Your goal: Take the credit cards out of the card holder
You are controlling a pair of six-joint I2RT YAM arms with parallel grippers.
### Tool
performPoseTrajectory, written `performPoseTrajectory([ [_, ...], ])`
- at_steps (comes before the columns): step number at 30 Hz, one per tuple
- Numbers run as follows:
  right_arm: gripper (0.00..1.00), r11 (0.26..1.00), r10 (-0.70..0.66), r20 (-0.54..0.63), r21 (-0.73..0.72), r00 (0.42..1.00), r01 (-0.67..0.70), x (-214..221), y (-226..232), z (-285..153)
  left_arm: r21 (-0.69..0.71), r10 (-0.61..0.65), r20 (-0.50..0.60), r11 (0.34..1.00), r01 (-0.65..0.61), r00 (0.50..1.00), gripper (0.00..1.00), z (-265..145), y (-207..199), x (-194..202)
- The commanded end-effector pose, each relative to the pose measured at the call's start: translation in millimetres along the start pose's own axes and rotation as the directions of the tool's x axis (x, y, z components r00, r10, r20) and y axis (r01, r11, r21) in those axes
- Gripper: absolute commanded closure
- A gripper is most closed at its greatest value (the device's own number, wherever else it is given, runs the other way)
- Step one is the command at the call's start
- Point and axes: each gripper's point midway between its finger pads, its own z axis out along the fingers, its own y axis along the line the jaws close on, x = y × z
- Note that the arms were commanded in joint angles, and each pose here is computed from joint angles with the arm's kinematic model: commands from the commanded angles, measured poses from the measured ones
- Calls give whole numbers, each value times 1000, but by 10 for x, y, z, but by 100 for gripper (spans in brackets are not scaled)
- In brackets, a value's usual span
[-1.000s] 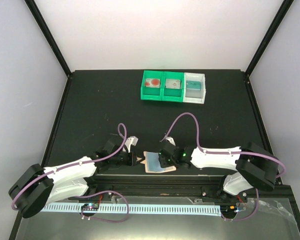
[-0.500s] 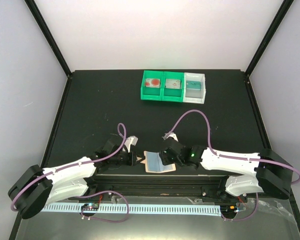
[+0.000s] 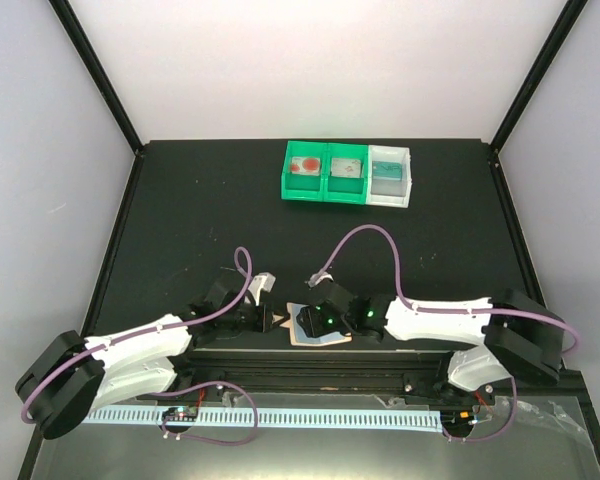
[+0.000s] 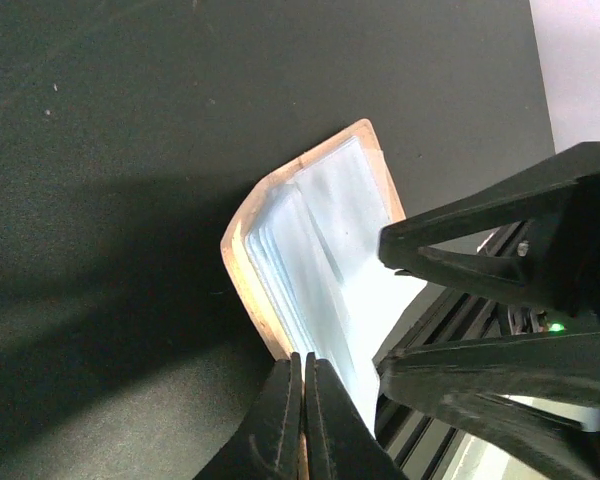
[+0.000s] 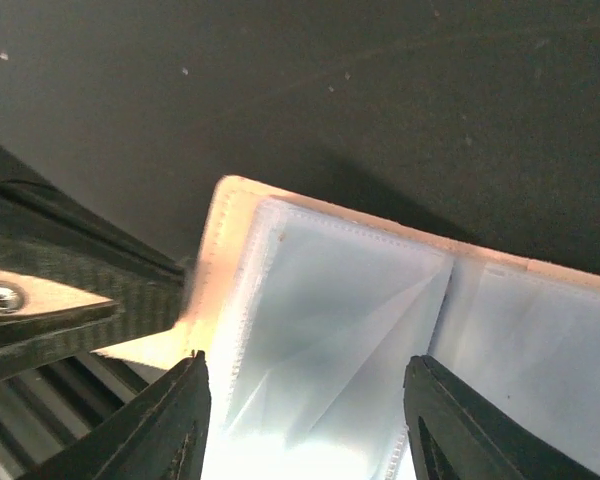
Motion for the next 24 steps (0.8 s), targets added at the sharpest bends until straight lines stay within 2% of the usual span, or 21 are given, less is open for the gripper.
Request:
performPoseTrajectory([
  [1,44,1000,7,-14,-20,1000,-7,10,76,105,0,5,9,1000,-5,1000,98,-9,-19,-13],
  [11,41,1000,8,-51,-12,999,-9,101,46,218,0,7,8,1000,-7,1000,99,-21,-13,-1],
  [24,42,985,8,-68,174,998,4,203,-344,220,-5,11,13,1000,-11,1000,98,-27,-12,-12],
])
